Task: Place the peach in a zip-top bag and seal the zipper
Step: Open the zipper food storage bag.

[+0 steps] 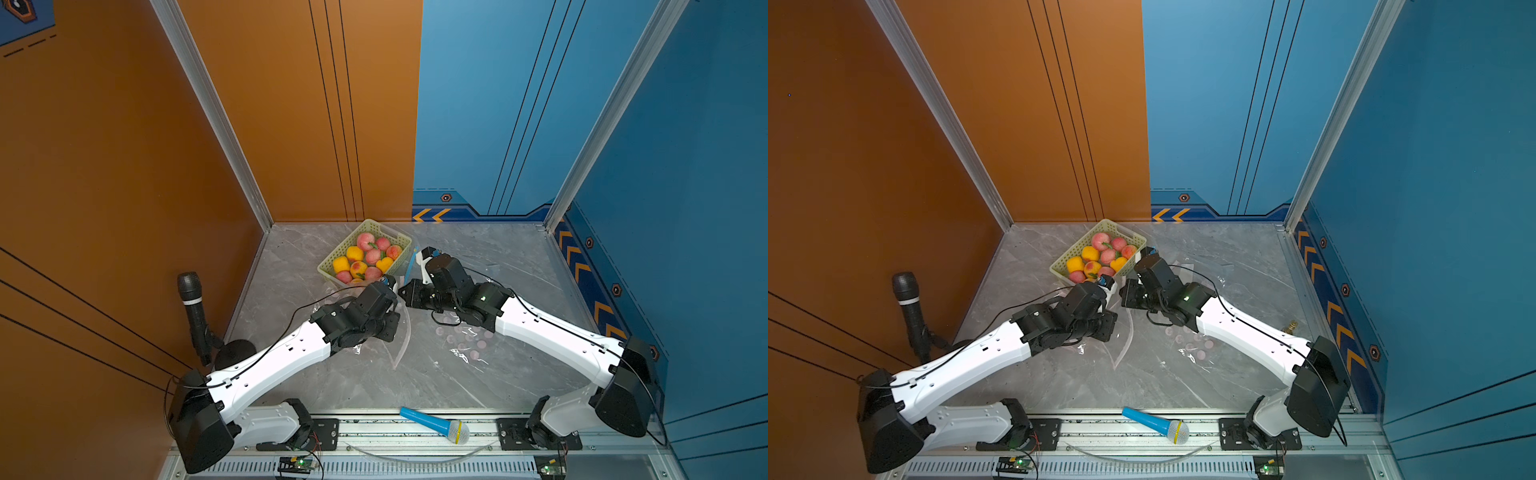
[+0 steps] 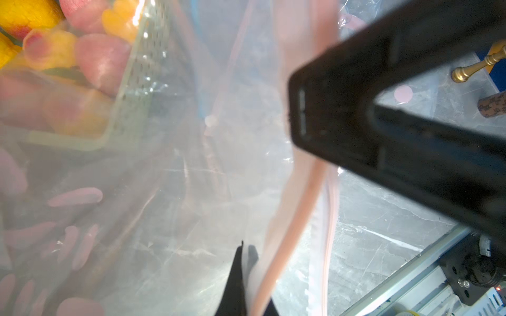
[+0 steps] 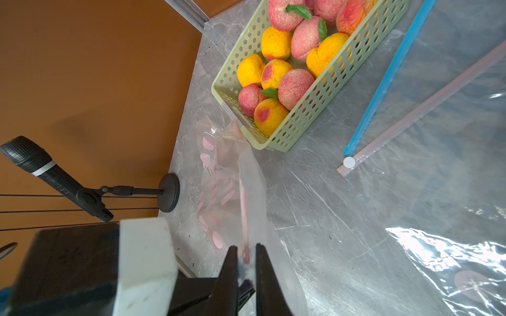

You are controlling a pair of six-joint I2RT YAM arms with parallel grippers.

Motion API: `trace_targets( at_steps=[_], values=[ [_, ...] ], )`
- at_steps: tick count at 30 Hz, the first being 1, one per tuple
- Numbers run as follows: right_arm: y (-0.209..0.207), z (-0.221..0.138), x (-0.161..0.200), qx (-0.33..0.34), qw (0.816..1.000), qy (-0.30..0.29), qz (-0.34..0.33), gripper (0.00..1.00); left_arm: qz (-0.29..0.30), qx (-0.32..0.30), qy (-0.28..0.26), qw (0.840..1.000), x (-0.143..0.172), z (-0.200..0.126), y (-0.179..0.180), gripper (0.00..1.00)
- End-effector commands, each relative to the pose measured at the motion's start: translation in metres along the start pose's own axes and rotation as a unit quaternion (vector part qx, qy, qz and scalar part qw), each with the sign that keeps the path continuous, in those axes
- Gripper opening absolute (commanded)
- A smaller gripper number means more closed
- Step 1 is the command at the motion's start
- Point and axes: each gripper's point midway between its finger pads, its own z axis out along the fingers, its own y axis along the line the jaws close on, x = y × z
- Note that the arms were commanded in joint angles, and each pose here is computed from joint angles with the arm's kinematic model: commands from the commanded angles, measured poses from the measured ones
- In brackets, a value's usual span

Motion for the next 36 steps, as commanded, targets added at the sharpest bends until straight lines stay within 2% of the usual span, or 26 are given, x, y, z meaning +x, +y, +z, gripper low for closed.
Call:
trace_targets(
  at_steps=[1, 13, 22, 28, 29, 33, 36],
  values=[
    [-0.005, -0.001, 0.0, 0.009, 1.0, -0.006, 0.002, 0.08, 0.0, 0.012, 0.011, 1.0, 0.008, 0.004, -0.006, 0.0],
    [-0.021, 0.003, -0.017, 0.031, 0.999, -0.026, 0.007, 0.06, 0.018, 0.044, 0.058, 0.997, 0.039, 0.014, -0.019, 0.0],
    [-0.031, 0.0, -0.024, 0.05, 0.998, -0.034, 0.006, 0.05, 0.016, 0.045, 0.062, 0.997, 0.043, 0.014, -0.019, 0.0],
    [-0.03, -0.001, -0.027, 0.045, 0.998, -0.032, 0.003, 0.06, -0.013, 0.031, 0.052, 0.998, 0.044, 0.01, -0.008, 0.0],
    [-0.026, 0.0, -0.025, 0.035, 0.999, -0.028, -0.001, 0.11, -0.025, 0.024, 0.047, 0.998, 0.043, 0.009, -0.003, 0.0],
    [0.006, -0.004, -0.025, -0.033, 0.999, -0.018, -0.031, 0.41, -0.088, -0.012, 0.023, 0.996, 0.039, 0.004, 0.025, 0.0],
    [0.019, -0.015, -0.031, -0.052, 0.997, -0.03, -0.058, 0.53, -0.134, -0.036, -0.008, 0.99, 0.034, -0.005, 0.048, 0.0]
  ],
)
